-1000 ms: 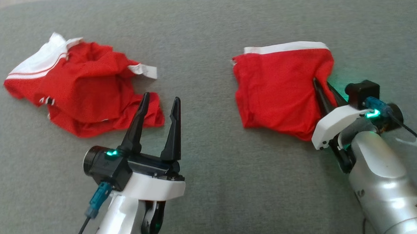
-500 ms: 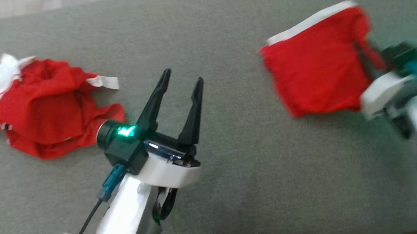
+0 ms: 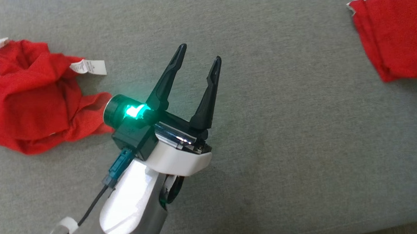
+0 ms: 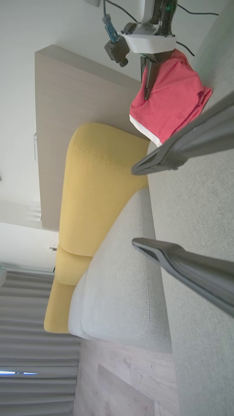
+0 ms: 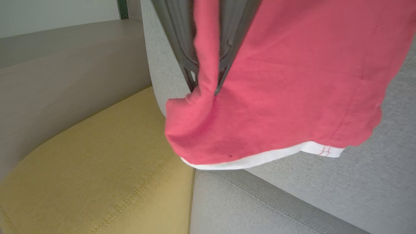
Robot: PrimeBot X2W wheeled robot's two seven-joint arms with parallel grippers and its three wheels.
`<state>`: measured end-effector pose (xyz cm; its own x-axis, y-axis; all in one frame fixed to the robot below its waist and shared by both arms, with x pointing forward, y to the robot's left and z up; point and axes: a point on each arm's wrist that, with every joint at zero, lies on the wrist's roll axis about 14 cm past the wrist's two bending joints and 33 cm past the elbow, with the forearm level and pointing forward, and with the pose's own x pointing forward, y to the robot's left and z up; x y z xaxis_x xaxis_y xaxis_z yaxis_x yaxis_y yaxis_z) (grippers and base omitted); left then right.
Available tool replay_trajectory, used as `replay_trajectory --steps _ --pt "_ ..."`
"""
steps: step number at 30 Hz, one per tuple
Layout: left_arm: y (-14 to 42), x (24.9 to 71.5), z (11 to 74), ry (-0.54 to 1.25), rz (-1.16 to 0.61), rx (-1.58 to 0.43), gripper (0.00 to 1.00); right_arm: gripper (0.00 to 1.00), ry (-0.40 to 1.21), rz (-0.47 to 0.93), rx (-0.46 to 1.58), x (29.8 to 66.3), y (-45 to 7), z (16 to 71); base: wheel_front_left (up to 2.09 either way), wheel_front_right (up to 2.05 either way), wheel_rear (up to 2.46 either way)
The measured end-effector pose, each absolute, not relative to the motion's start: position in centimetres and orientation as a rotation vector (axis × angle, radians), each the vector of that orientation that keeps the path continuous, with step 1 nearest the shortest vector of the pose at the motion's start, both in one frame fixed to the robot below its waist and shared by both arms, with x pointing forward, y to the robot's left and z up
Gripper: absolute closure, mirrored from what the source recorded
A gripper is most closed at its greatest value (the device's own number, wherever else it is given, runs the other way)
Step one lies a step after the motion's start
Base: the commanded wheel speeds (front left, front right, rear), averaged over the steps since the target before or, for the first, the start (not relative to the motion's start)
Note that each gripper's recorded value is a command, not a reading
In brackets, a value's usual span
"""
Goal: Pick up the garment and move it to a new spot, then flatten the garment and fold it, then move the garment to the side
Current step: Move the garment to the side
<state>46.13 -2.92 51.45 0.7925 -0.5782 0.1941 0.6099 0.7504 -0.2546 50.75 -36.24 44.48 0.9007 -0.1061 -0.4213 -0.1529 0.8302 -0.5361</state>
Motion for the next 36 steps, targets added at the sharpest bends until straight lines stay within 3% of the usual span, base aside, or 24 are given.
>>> replay_trajectory --steps 12,13,14,15,19,25,36 --pt "-1.7 46.7 50.2 -0.080 -0.614 -0.312 0.00 1.00 0.486 -0.069 -0.559 51.3 -38.9 44.0 0.00 0.00 0.00" --pt "-1.7 46.7 50.3 -0.083 -0.616 -0.312 0.00 0.91 0.482 -0.074 -0.559 51.3 -39.0 44.2 0.00 0.00 0.00" --pt "-1.7 46.7 50.4 -0.085 -0.616 -0.312 0.00 0.29 0.475 -0.080 -0.558 51.3 -39.1 44.5 0.00 0.00 0.00" --pt "-1.7 46.7 50.6 -0.089 -0.615 -0.311 0.00 0.00 0.464 -0.088 -0.549 51.3 -39.1 44.8 0.00 0.00 0.00" --pt "-1.3 46.8 51.3 -0.106 -0.605 -0.307 0.00 0.00 0.435 -0.091 -0.524 51.4 -38.5 45.5 0.00 0.00 0.00" --pt "0.0 46.0 53.0 -0.140 -0.565 -0.296 0.00 0.00 0.268 -0.065 -0.471 52.2 -35.6 50.0 0.00 0.00 0.00" --pt "4.9 43.3 56.2 -0.217 -0.417 -0.270 0.00 0.00 -0.060 0.089 -0.234 50.6 -24.7 58.2 0.00 0.00 0.00"
